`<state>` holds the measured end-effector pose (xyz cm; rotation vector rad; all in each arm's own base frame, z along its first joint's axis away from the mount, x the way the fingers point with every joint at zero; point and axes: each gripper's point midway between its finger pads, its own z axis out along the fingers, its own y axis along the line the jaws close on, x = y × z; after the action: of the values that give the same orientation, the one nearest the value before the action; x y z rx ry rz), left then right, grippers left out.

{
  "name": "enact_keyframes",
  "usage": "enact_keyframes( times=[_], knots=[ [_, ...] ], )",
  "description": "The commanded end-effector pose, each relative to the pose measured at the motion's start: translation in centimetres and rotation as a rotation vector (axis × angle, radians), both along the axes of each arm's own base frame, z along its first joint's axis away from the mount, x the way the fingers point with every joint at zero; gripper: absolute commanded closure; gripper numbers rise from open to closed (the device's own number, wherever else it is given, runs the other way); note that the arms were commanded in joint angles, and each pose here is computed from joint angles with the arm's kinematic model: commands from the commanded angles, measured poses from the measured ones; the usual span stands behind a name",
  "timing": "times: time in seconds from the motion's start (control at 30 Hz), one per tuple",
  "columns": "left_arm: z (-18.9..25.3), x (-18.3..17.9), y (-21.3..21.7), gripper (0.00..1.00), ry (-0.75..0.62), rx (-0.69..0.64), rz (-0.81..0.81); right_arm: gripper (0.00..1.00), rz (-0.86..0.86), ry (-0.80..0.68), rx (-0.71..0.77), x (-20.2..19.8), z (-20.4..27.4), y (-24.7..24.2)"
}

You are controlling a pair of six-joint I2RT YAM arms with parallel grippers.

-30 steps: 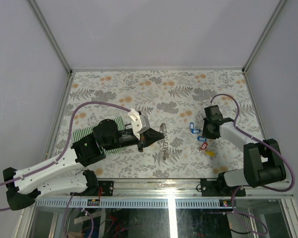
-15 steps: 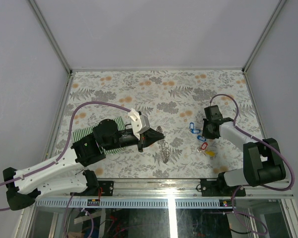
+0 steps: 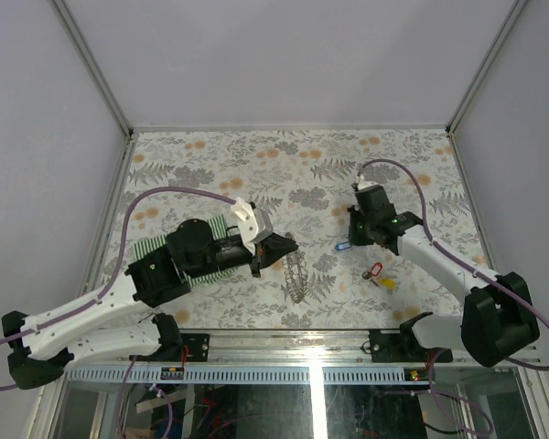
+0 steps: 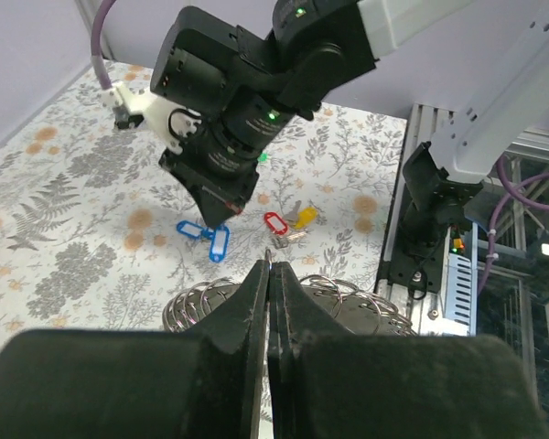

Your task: Put the keys on the keyring

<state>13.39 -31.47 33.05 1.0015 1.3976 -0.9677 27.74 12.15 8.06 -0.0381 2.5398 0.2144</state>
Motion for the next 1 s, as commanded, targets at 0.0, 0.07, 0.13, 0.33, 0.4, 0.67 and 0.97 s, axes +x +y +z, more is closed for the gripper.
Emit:
enact_keyframes(
  times=[0.0, 0.07, 0.13, 0.33, 0.4, 0.67, 0.97],
  knots=[
    [4.7, 0.6, 1.7, 1.0, -0.089, -0.087, 0.073, 1.0, 0.15, -0.054, 0.086, 0.2, 2.4, 6.6],
    [4.9, 0.8, 2.4, 1.0, -0.094, -0.079, 0.1, 1.0, 0.212, -0.066, 0.118, -0.2, 2.6, 9.5],
    [5.4, 0.9, 3.2, 1.0, -0.103, -0.083, 0.122, 1.0, 0.277, -0.071, 0.144, -0.9, 2.5, 12.4],
    [6.3, 1.0, 5.2, 1.0, -0.11, -0.085, 0.182, 1.0, 0.47, -0.038, 0.266, -3.8, 1.9, 20.5],
    [6.3, 1.0, 5.6, 1.0, -0.109, -0.086, 0.194, 1.0, 0.544, -0.017, 0.287, -5.2, 1.4, 22.6],
    [6.4, 1.1, 5.8, 1.0, -0.106, -0.088, 0.204, 1.0, 0.662, 0.036, 0.385, -8.8, -0.2, 26.0],
    [5.7, 1.2, 5.0, 1.0, -0.087, -0.073, 0.187, 0.98, 0.462, 0.021, 0.129, -5.9, -5.2, 21.8]
  ],
)
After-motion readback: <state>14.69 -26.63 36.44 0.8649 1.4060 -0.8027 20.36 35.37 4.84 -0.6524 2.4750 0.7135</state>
